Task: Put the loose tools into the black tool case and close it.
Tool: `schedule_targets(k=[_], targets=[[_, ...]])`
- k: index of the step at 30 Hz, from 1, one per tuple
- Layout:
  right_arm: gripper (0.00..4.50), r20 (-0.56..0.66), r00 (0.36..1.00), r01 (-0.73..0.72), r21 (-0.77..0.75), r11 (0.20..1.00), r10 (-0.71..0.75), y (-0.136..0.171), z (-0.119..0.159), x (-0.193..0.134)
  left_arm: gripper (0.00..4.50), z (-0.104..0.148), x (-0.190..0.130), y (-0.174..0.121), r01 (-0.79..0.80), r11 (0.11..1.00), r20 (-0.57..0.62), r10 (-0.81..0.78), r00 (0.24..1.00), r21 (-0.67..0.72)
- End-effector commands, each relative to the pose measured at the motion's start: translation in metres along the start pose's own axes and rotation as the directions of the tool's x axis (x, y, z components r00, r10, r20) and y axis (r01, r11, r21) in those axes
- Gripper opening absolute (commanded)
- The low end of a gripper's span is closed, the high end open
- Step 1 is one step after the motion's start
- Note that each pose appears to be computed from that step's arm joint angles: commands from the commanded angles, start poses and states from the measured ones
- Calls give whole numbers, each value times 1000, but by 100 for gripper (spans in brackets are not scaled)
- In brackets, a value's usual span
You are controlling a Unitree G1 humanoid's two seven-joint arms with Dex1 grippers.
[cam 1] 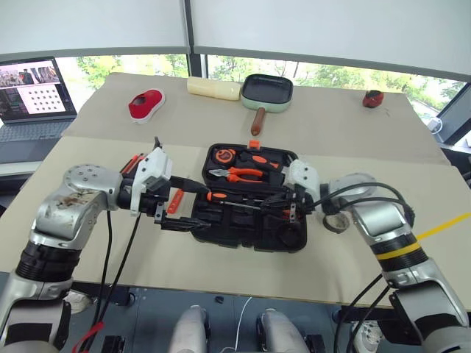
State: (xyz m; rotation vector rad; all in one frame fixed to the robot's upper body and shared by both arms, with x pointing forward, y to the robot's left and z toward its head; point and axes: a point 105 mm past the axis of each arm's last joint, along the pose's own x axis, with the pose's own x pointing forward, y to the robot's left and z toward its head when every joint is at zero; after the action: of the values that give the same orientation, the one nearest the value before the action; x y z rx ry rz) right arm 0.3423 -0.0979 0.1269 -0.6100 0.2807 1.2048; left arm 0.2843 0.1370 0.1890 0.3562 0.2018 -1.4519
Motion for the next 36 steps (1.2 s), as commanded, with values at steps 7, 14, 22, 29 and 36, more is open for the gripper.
schedule_targets(k=[7,14,22,29,36], targets=[[3,-150,988,-72,-154,985,48,26,-22,17,450,5,1,1,5,999,2,-5,1000,48],[3,106,992,74,-98,992,-63,8,38,-10,450,-9,-15,6,-170,985,-16,170,985,-5],[176,336,942,-29,45,999,12,37,83,-76,450,-63,-97,-19,-660,720,-146,644,751,-214],[403,350,935,-85,90,992,48,58,83,-89,450,-95,-112,-59,-794,534,-334,721,607,-291],[446,367,930,-57,77,995,25,60,88,-82,450,-69,-82,0,-769,553,-427,641,638,-320]])
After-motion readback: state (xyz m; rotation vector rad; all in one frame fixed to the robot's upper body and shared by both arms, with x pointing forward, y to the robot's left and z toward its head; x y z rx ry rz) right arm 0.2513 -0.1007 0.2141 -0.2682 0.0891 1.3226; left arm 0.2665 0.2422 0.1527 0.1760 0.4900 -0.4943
